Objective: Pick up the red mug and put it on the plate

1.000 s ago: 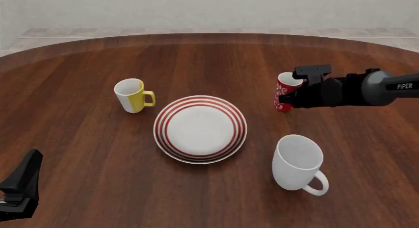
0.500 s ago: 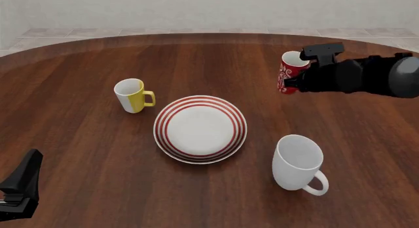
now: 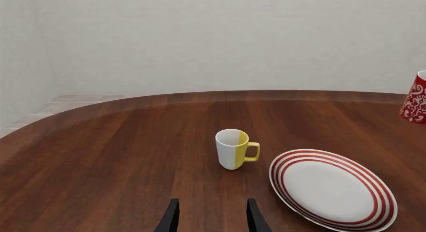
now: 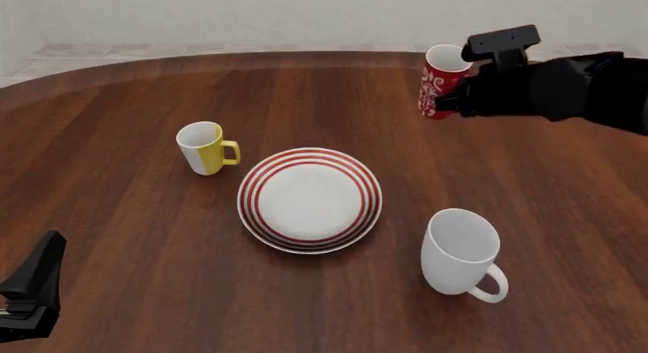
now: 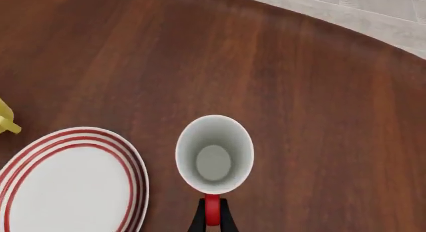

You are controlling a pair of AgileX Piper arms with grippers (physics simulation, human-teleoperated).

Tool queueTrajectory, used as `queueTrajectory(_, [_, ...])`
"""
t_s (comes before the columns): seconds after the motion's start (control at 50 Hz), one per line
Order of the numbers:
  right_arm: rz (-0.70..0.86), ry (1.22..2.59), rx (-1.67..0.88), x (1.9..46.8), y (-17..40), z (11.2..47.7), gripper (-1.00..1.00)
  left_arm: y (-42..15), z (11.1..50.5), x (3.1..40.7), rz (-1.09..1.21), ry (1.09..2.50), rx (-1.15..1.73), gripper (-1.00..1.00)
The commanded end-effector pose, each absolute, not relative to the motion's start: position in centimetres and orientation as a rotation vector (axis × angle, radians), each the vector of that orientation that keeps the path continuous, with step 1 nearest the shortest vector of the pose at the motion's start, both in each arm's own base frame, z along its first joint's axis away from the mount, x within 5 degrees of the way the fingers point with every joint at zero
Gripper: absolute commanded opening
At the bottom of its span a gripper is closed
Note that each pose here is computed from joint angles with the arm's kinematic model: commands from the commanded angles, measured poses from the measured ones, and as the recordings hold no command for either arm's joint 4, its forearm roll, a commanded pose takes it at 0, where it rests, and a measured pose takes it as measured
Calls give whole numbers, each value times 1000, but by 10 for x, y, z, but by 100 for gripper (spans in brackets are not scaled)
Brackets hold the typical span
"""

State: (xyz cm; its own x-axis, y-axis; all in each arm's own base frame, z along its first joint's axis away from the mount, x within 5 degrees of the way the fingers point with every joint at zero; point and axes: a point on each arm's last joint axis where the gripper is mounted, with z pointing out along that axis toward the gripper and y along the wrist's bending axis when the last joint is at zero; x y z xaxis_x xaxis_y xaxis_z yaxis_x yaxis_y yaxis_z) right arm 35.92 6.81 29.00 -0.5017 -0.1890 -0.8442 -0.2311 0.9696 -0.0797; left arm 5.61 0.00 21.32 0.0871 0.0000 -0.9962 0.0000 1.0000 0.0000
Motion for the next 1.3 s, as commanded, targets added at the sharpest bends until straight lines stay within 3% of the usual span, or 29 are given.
queueTrajectory(0.02, [103, 2064, -338, 345, 87, 316, -100, 0, 213, 56, 0, 1484, 0, 100])
queueTrajectory(0.5, [176, 2015, -471, 320, 125, 338, -100, 0, 213, 56, 0, 1484, 0, 100])
queueTrajectory(1.3, [254, 2020, -625, 298, 167, 324, -100, 0, 213, 56, 0, 1484, 0, 100])
